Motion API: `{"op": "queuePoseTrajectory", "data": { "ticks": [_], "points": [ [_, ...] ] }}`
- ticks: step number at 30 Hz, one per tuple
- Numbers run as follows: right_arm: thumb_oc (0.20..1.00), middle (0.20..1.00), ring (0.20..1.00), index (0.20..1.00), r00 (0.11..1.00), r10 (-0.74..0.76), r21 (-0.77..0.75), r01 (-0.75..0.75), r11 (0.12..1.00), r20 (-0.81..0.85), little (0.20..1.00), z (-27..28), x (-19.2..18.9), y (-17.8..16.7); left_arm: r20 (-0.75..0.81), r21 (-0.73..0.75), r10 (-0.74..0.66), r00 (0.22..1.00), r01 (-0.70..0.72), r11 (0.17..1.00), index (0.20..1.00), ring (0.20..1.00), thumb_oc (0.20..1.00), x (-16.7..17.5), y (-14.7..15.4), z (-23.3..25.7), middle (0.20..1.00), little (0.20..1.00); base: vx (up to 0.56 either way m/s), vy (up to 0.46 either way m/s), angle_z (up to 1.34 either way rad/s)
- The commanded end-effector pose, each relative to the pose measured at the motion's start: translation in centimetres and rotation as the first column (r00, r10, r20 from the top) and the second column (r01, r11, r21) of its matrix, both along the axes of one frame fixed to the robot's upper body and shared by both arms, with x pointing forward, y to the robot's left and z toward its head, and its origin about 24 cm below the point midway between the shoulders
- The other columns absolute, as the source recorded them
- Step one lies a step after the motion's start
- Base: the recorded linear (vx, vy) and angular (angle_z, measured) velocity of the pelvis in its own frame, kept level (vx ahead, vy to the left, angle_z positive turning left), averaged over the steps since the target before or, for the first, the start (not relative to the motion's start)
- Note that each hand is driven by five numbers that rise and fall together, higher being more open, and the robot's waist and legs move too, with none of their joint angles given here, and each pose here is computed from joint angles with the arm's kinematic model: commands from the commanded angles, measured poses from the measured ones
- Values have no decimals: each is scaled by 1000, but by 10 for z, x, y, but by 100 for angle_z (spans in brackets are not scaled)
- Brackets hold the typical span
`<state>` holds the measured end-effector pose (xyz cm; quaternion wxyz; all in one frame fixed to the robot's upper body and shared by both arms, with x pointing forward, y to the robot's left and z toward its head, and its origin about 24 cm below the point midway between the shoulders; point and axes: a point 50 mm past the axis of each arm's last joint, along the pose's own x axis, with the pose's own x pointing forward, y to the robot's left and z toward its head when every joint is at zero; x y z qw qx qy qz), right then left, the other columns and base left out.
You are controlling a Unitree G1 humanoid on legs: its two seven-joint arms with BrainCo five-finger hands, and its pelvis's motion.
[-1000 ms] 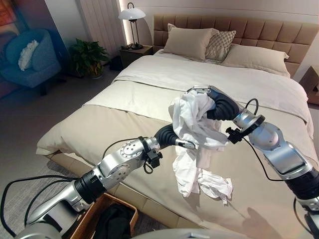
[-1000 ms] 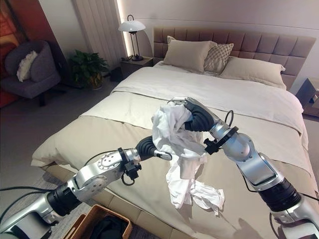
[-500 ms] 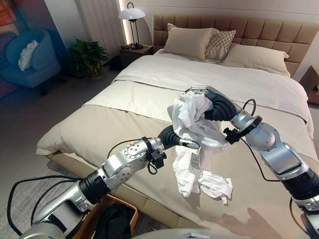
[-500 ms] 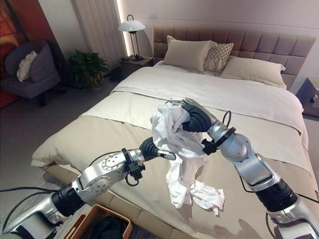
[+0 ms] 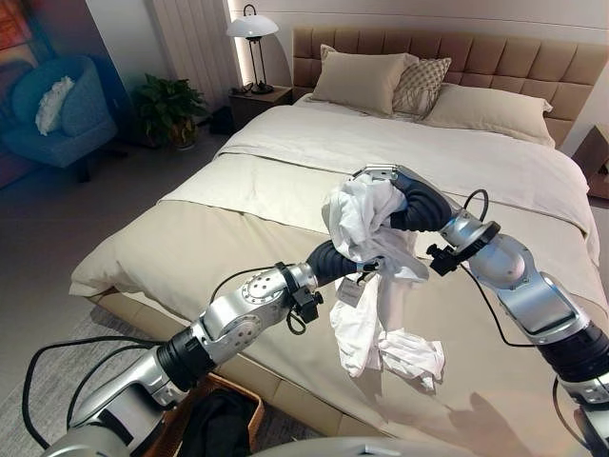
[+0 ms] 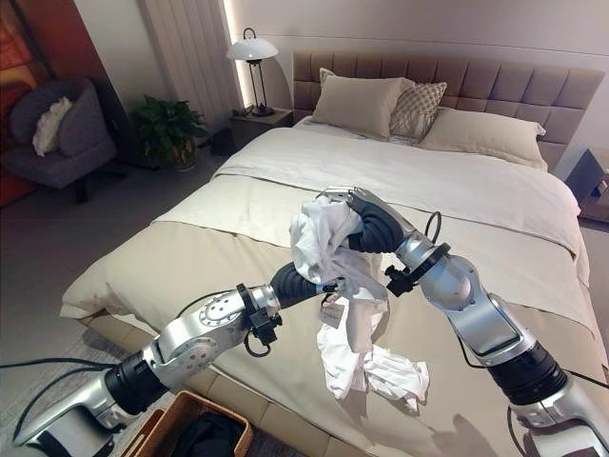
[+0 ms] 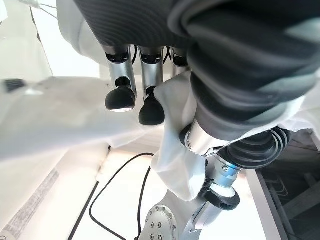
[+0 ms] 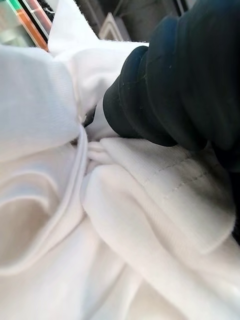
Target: Pick up clothes into the bucket
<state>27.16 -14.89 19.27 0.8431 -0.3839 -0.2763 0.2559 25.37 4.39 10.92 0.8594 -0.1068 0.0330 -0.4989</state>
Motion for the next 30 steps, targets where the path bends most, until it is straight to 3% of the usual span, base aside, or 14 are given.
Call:
{"op": "queuePoseTrajectory", "data": {
  "ticks": [1,2,3,8,13,20,21,23,27,28,29,30],
  "points": [
    [250,250,250,250,996,37,94,-45,995,83,250,18,-9,4,89,-107,11,996,-2,994,200,200,200,12,-8,28,200,200,-41,-2,1],
    [423,423,423,423,996,26,92,-33,995,80,423,17,-9,1,88,-103,16,996,-6,995,200,200,200,13,-7,27,200,200,0,0,0],
    [1000,1000,1000,1000,997,22,92,-29,995,80,1000,18,-9,1,83,-103,20,996,-12,995,200,200,200,13,-6,25,200,200,-37,-1,1],
    [1000,1000,1000,1000,998,5,105,-13,994,70,1000,15,-9,-3,79,-100,35,996,-27,995,200,200,200,14,-3,23,200,200,0,0,0],
    [1000,1000,1000,1000,995,-71,130,61,990,70,1000,12,-10,-19,177,-53,112,978,-104,993,200,200,200,19,18,27,200,200,0,0,0],
    [1000,1000,1000,1000,972,-233,203,219,954,46,1000,0,-21,-53,149,-52,310,939,-306,951,200,200,200,10,79,13,200,200,0,0,0],
    [1000,1000,1000,1000,957,-290,234,280,931,10,1000,-8,-26,-66,162,-46,375,912,-373,927,200,200,200,6,99,11,200,200,0,0,0],
    [1000,1000,1000,1000,957,-290,234,280,931,8,1000,-9,-26,-65,162,-45,376,913,-373,927,200,200,200,6,99,11,200,200,20,-2,0],
    [1000,1000,1000,1000,877,-451,289,481,828,-166,1000,-49,-44,-104,169,-43,602,781,-604,796,200,200,200,-12,162,5,200,200,20,1,-6],
    [1000,1000,1000,1000,814,-524,262,578,773,-250,1000,-70,-53,-121,164,-44,710,685,-713,699,200,200,200,-24,189,-1,200,200,-9,13,-6],
    [1000,1000,1000,1000,815,-522,261,577,774,-251,1000,-70,-54,-121,163,-43,711,685,-715,698,200,200,200,-25,189,-1,200,200,-12,15,-3],
    [1000,1000,1000,1000,771,-555,250,630,735,-310,1000,-85,-58,-130,162,-40,760,629,-766,642,200,200,200,-31,201,-5,200,200,0,0,0]
  ]
}}
